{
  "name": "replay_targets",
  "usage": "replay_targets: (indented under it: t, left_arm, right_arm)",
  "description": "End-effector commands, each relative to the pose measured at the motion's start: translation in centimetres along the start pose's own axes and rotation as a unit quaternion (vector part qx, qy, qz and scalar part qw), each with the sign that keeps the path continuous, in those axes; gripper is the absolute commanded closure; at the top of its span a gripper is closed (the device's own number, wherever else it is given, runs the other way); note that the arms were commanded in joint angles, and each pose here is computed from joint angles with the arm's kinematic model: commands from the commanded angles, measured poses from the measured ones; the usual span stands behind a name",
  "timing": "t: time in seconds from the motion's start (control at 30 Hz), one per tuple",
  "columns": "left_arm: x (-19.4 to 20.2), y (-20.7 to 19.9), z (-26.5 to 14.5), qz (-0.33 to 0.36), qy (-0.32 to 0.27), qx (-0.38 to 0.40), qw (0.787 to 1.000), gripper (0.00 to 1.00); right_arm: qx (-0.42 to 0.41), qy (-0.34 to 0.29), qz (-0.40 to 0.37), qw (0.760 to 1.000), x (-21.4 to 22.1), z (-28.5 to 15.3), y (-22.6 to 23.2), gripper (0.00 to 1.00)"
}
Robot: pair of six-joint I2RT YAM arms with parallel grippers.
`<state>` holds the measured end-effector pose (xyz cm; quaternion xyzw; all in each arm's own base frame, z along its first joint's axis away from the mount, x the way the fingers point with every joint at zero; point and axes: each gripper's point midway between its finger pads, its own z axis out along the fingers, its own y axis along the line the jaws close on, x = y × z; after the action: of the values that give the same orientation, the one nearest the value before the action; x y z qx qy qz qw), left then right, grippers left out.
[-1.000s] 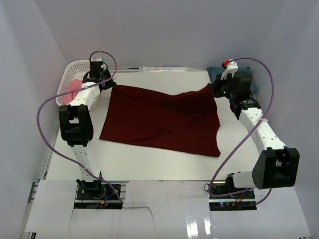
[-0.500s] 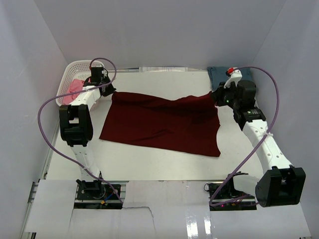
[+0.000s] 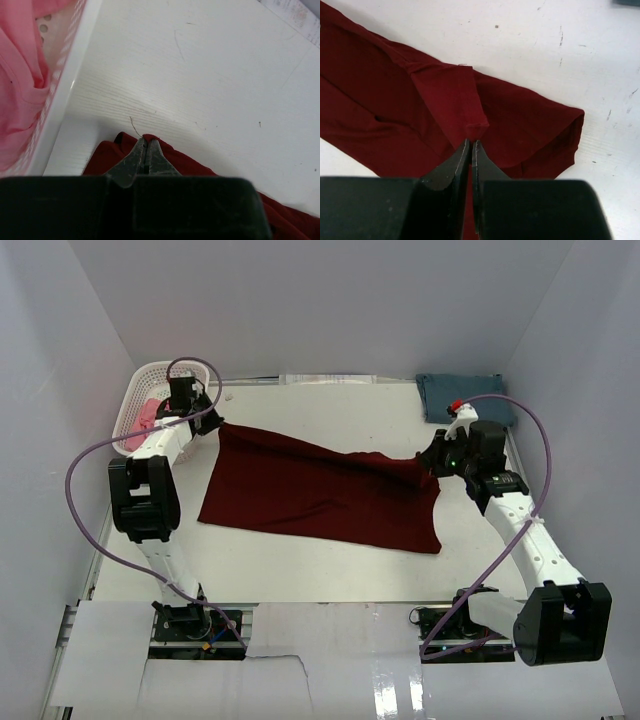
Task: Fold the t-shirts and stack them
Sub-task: Fold the other side of the tshirt into a rectangle
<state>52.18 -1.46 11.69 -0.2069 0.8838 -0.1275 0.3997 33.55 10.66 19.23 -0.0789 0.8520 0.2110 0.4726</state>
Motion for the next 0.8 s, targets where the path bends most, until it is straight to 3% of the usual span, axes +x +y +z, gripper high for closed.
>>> replay_targets:
  t: [0.0, 0.77]
  left_arm:
    - [-3.6, -2.1, -3.3, 0.003, -0.058, 0.032, 0.998, 1.00]
    - [0.4, 1.3, -4.3, -0.051, -0.016, 0.010, 0.999, 1.00]
  right_arm:
    - [-0.014, -0.003, 0.011, 1.000, 0.2, -0.7, 0.8, 0.92]
    - [-0.010, 0.137, 0.063, 0.989, 6.7, -0.7, 0.8, 0.92]
